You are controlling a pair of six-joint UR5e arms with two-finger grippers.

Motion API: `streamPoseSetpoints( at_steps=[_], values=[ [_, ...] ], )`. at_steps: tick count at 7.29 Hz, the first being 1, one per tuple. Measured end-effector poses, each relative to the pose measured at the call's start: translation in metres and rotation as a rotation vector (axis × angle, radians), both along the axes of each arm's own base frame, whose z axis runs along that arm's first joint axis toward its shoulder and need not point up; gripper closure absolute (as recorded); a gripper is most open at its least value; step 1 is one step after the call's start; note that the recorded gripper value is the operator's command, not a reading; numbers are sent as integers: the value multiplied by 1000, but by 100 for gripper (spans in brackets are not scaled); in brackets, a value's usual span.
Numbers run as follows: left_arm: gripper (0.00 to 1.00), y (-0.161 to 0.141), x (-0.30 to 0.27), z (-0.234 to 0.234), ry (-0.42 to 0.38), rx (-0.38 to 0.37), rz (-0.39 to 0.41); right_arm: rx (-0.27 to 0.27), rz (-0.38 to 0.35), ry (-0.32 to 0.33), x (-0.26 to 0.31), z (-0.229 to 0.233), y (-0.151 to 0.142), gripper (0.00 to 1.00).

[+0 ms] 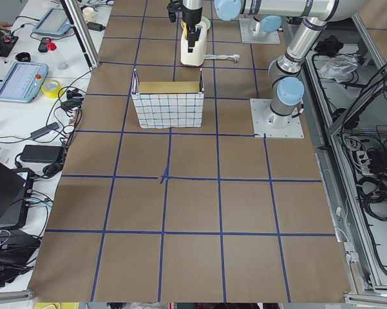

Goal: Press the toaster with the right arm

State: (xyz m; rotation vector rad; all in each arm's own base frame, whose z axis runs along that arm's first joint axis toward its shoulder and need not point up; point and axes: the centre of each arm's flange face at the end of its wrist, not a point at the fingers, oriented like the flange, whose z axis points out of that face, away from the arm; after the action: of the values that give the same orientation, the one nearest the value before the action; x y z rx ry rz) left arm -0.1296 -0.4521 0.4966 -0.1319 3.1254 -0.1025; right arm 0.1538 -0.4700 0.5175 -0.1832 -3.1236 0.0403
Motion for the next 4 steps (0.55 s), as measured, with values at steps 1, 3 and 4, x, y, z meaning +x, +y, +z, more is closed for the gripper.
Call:
streamPoseSetpoints(
  at_steps=[1, 3, 4],
  values=[
    [0, 0, 0, 0, 0, 0, 0, 0, 0, -1, 0, 0, 0, 0],
    [0, 0, 0, 0, 0, 0, 0, 0, -1, -1, -1, 0, 0, 44],
    [0, 0, 0, 0, 0, 0, 0, 1, -2, 0, -2, 0, -1, 80]
  ],
)
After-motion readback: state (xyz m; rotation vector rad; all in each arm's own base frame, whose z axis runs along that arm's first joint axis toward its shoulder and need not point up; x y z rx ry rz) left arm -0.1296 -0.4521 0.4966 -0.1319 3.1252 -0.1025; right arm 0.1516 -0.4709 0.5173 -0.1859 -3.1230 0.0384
